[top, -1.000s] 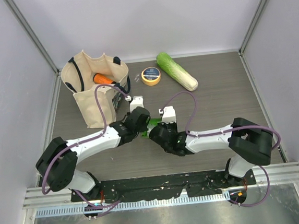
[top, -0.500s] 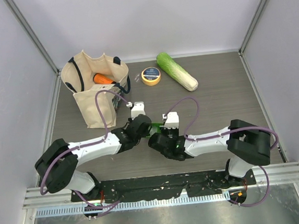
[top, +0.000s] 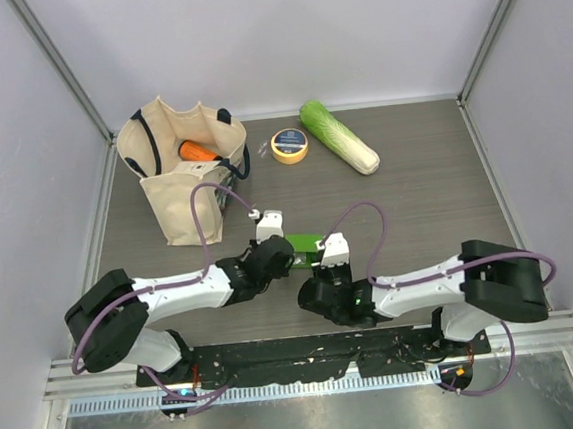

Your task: Fold the paper box

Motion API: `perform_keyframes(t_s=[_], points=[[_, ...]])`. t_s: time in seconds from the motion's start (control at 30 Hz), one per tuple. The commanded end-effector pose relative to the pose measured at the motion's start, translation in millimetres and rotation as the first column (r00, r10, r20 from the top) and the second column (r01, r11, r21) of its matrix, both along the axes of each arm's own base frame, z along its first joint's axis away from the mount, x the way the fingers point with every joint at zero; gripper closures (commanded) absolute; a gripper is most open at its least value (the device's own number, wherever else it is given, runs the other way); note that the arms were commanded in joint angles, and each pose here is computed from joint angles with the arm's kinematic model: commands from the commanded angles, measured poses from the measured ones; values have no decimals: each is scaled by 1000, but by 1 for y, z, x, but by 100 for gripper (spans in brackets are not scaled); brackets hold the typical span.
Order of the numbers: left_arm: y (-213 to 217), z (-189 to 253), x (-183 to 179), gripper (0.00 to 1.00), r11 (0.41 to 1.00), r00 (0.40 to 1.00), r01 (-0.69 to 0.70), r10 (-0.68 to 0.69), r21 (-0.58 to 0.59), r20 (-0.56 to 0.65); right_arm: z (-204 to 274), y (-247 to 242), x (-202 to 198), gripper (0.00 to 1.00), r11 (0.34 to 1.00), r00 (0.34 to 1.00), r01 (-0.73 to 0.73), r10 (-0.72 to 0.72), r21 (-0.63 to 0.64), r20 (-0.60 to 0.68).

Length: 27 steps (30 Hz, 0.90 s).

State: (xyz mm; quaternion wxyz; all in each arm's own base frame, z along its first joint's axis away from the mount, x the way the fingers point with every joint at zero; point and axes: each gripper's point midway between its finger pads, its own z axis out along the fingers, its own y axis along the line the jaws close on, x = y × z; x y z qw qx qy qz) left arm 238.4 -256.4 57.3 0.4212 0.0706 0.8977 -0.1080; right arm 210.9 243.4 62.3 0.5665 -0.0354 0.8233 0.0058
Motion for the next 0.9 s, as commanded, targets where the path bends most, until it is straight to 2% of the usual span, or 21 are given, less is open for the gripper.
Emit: perform_keyframes(t_s=[0.0,0.13,0.23,0.3,0.37,0.53,0.57,0.67,0.7,0.73,0.83,0.87], points=[[8,-10,-6,100,998,1000,-19,20,51,-12,12,-5,-20,50,997,996,-66,68,35,-62],[6,-12,-6,100,998,1000,-23,23,62,-8,9,-14,-46,44,983,976,-152,166,104,-143],[5,-13,-6,100,997,1000,-19,20,75,-5,2,-18,-67,44,956,946,-214,254,201,-201],[3,-15,-7,100,996,1000,-15,16,83,-9,9,-19,-77,43,930,932,-249,306,270,-193],[1,-14,-6,100,996,1000,-10,11,85,-7,25,-25,-77,43,925,937,-234,297,299,-183],[-2,-19,-7,100,995,1000,-8,10,102,-19,104,-33,-50,39,870,972,-139,211,473,-102],[-2,-18,-8,100,994,1000,-7,9,105,-20,115,-23,-48,38,835,959,-161,257,527,-115],[-2,-20,-9,100,994,1000,-14,16,110,-24,114,-31,-3,38,848,962,-70,197,526,-189],[-2,-20,-8,100,993,999,-20,23,113,-23,109,-22,-2,38,835,940,-101,258,540,-224],[-1,-21,-9,100,993,999,-22,25,119,-26,100,-21,15,38,855,939,-83,240,513,-248],[0,-22,-9,100,990,999,-25,30,139,-33,81,2,21,38,862,905,-157,321,482,-280],[-1,-21,-10,100,990,999,-25,29,140,-31,82,10,27,38,852,904,-184,342,491,-255]])
